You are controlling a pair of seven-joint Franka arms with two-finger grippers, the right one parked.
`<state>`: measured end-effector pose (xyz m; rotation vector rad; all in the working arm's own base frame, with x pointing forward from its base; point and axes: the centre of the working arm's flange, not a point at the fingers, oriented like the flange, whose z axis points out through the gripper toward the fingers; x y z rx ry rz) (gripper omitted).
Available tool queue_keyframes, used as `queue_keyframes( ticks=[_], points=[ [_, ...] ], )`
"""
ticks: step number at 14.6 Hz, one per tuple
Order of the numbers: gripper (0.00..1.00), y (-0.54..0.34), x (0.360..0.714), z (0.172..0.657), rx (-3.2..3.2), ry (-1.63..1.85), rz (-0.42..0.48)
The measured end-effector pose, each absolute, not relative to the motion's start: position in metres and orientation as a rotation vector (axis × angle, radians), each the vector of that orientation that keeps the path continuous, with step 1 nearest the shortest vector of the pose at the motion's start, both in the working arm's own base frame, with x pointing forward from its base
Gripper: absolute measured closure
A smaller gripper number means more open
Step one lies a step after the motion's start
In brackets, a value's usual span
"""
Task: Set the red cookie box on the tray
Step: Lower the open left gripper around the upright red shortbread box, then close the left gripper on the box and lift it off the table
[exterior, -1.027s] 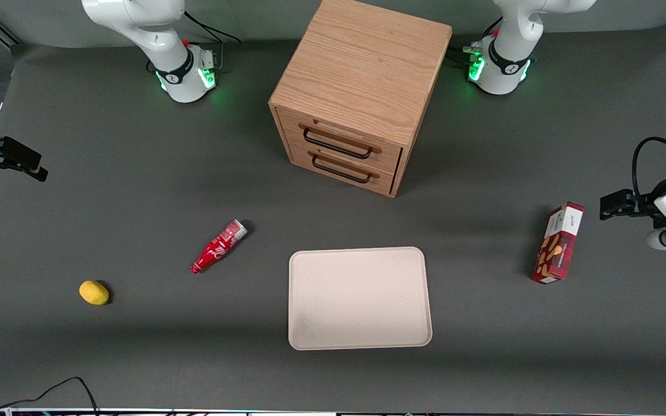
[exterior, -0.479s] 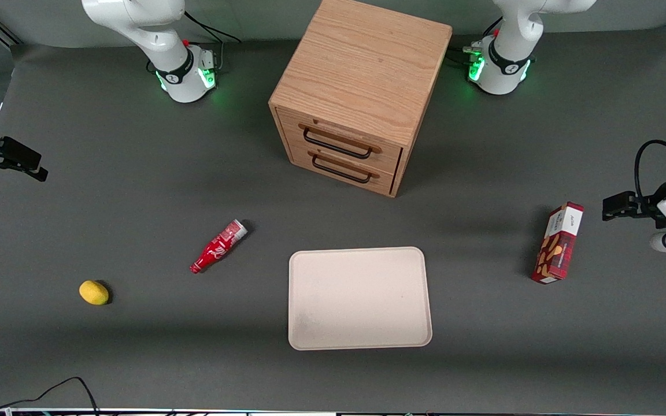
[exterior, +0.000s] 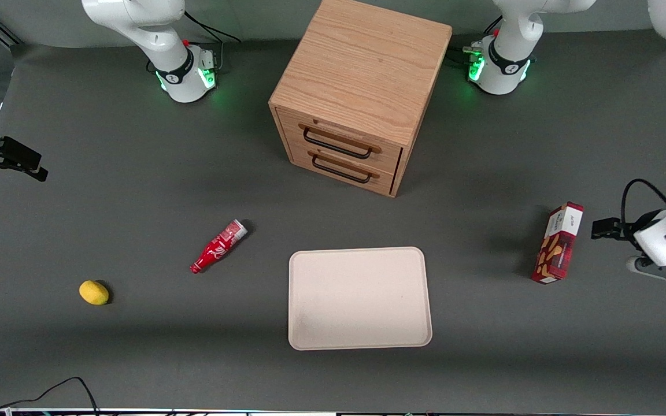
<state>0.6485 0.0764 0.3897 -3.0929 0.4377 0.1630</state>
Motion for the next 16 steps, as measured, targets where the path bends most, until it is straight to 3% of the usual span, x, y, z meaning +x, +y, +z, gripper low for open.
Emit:
queue_keyframes(
  ticks=[7, 16],
  points=[
    [0.00, 0.073, 0.623, 0.298, -3.087, 0.527, 0.049],
    [0.00, 0.069, 0.605, 0.241, -3.082, 0.586, -0.036]
  ],
)
